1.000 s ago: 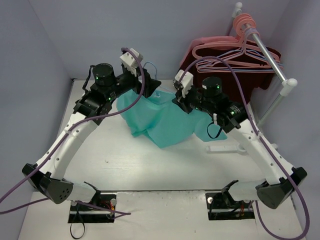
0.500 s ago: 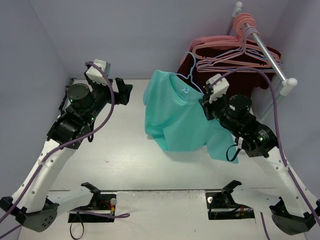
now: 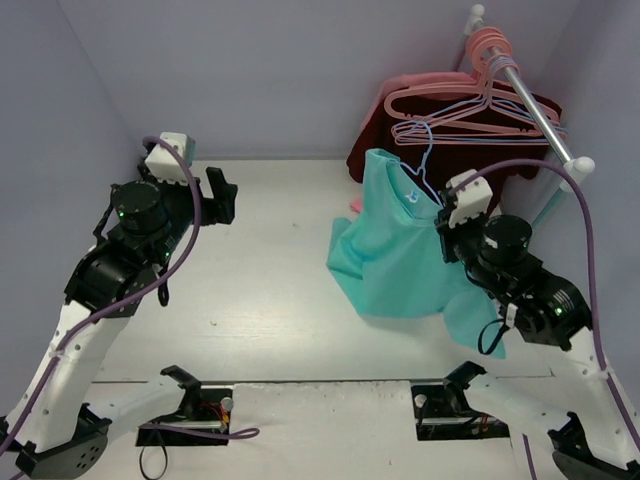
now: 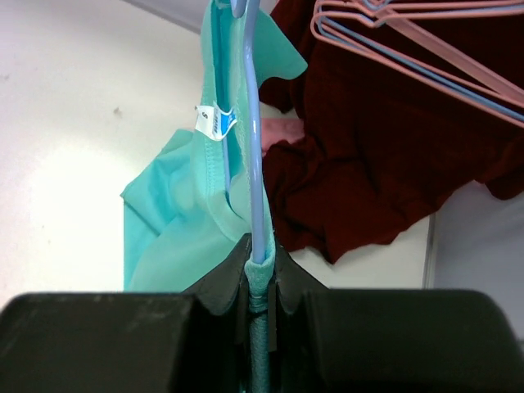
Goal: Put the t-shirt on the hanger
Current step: Place the hanger at the clothesline.
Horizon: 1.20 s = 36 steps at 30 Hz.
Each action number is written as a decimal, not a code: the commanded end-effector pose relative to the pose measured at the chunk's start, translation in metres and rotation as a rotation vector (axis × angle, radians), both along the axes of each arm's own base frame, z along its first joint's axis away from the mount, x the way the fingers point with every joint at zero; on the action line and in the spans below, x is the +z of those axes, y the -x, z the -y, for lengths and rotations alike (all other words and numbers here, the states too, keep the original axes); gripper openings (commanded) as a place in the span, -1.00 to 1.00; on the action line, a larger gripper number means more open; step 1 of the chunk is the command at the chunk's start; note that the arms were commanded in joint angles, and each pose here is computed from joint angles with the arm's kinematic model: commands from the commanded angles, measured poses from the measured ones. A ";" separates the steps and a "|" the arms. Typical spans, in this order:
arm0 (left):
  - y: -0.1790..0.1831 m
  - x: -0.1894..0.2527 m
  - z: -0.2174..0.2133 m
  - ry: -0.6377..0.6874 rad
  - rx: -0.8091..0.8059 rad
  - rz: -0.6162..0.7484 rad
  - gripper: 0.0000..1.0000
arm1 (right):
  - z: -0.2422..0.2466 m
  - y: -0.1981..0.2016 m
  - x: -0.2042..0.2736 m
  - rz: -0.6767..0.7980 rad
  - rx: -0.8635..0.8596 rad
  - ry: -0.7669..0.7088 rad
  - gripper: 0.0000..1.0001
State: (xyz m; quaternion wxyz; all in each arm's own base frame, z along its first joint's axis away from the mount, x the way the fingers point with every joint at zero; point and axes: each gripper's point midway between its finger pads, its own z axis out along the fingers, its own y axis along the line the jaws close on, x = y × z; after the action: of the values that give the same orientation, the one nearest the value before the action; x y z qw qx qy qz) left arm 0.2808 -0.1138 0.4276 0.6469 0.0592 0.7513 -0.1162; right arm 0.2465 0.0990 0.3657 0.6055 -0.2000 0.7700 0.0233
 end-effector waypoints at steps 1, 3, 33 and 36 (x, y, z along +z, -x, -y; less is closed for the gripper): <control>0.013 0.025 -0.021 0.049 0.074 0.065 0.50 | 0.020 0.025 0.007 0.006 -0.004 0.029 -1.00; 0.011 0.023 -0.021 0.047 0.080 0.060 0.50 | 0.036 0.031 0.008 0.014 -0.066 0.039 -1.00; 0.003 0.005 0.006 0.039 -0.030 -0.022 0.50 | 0.105 -0.033 0.055 0.201 -1.009 -0.190 -1.00; 0.007 0.004 0.008 0.049 -0.045 -0.026 0.50 | 0.109 -0.039 0.055 0.248 -1.098 -0.225 -1.00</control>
State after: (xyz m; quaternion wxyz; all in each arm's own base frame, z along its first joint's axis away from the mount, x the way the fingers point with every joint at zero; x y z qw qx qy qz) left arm 0.2785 -0.1177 0.4093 0.6158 0.0573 0.7762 -0.1229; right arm 0.2805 0.0045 0.3908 0.5856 0.1603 0.7614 -0.2272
